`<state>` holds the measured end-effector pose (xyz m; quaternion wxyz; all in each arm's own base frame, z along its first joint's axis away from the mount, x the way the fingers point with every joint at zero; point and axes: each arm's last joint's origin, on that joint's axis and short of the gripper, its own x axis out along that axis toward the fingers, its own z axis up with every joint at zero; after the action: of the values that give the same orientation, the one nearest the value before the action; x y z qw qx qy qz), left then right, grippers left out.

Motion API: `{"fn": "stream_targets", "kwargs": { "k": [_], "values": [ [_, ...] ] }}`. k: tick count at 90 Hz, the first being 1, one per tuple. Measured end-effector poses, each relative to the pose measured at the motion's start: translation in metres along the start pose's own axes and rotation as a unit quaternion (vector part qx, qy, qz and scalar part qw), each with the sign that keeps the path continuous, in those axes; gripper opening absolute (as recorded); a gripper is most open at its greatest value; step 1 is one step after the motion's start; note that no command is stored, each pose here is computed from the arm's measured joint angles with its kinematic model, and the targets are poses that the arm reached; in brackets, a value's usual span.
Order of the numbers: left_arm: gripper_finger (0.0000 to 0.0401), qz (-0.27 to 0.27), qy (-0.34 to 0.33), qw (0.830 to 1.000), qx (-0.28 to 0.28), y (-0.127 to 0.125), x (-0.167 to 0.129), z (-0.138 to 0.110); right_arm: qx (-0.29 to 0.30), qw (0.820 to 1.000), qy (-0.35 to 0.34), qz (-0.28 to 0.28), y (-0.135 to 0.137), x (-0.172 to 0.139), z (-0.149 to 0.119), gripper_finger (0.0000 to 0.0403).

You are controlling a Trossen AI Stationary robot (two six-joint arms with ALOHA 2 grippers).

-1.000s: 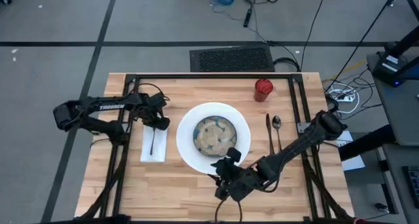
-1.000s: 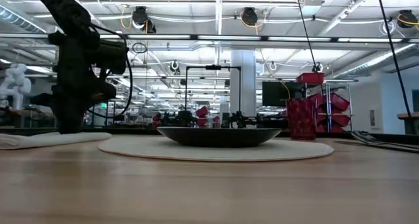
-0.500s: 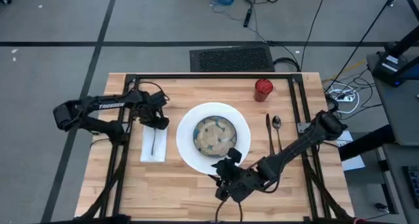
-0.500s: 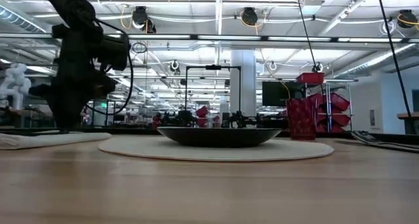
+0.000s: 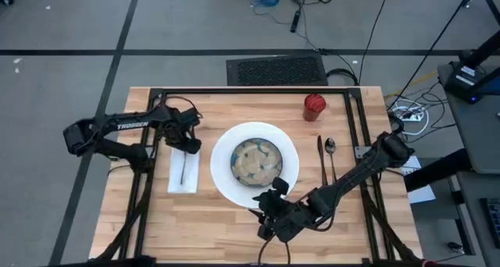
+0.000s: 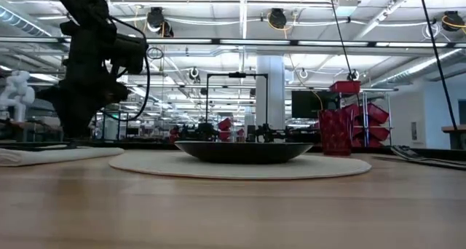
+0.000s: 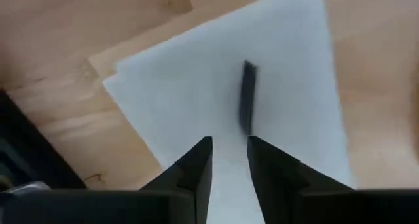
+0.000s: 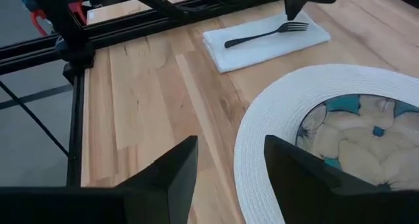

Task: Set table place
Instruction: Put the fork on the white table napkin, then adjust the knife beside the table placemat

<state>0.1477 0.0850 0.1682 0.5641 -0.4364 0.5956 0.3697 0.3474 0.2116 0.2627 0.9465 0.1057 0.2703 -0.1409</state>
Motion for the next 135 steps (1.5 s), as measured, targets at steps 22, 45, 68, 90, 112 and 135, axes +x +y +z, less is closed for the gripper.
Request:
{"fn": "stream_targets", "kwargs": {
  "k": [22,45,68,90,112,135],
  "values": [
    [0.0084,0.006,0.004,1.000,0.004,0.000,0.003,-0.003,0.000,1.000,0.000,0.000,0.000,0.000,0.000,0.0164],
    [0.0084,-0.027,-0.003,1.000,0.013,-0.008,-0.010,0.002,0.000,1.000,0.000,-0.001,0.000,0.000,0.000,0.0164],
    [0.0083,0.007,-0.029,0.999,0.022,-0.012,0.002,-0.001,0.000,1.000,-0.001,-0.001,0.000,0.000,0.000,0.0164],
    [0.0084,0.019,-0.024,0.999,0.022,-0.011,0.006,-0.002,0.001,1.000,-0.001,0.000,0.000,0.000,0.001,0.0164],
    [0.0083,0.036,-0.009,0.999,0.026,-0.005,0.005,-0.003,0.006,1.000,0.001,-0.002,-0.001,0.000,0.000,0.0164],
    [0.0083,0.047,0.023,0.998,0.040,-0.001,0.002,-0.006,0.042,0.995,0.063,-0.071,-0.018,-0.001,-0.012,0.0164]
  ]
}}
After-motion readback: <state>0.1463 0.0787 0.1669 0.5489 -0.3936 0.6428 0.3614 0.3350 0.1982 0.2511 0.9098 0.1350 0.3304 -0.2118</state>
